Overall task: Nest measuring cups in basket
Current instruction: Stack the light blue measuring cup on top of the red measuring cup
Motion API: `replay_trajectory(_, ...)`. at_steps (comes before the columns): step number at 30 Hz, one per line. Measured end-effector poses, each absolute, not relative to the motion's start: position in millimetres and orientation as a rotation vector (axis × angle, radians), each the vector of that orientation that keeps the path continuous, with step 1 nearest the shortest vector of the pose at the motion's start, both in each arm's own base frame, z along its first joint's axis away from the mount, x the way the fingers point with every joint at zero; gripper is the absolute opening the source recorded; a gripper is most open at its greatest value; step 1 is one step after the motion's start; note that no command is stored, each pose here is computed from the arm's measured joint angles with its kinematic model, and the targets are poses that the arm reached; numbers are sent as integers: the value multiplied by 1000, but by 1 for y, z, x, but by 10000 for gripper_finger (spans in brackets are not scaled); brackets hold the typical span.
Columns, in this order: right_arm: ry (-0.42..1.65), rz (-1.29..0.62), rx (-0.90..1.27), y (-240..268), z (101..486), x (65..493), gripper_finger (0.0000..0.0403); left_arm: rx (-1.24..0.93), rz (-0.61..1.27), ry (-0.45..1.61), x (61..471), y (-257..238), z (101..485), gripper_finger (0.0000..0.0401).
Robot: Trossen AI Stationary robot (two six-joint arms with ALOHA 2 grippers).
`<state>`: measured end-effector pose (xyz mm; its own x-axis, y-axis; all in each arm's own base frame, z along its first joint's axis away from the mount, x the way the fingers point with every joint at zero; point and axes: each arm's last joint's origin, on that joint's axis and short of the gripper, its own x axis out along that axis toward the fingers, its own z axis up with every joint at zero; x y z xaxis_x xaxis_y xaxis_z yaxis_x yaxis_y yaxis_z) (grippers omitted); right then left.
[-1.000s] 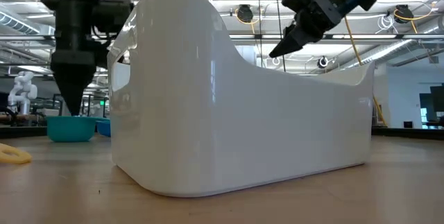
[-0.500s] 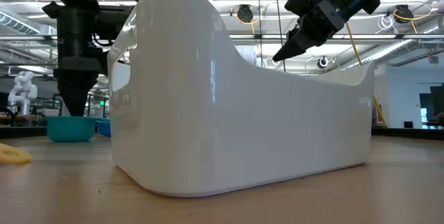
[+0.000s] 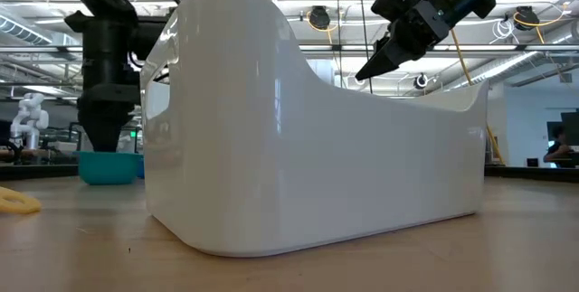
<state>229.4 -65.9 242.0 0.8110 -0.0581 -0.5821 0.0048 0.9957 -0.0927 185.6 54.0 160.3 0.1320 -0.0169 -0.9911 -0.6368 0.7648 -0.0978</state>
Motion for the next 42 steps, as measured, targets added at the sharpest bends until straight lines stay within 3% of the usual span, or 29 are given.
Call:
replay_trajectory(6,625,-42,-89,-67,242,229,276,-740,545,1272,198,57,179,7)
replay_trajectory(14,632,-88,-64,-77,241,226,276,-762,493,941,241,66,256,7)
replay_trajectory(17,633,-102,-62,-80,241,224,276,-754,477,908,257,69,269,7)
replay_trajectory(29,657,-138,-49,-89,240,220,276,-749,408,908,318,85,256,6)
replay_trajectory(42,659,-160,-55,-95,240,217,276,-798,374,931,348,86,221,6)
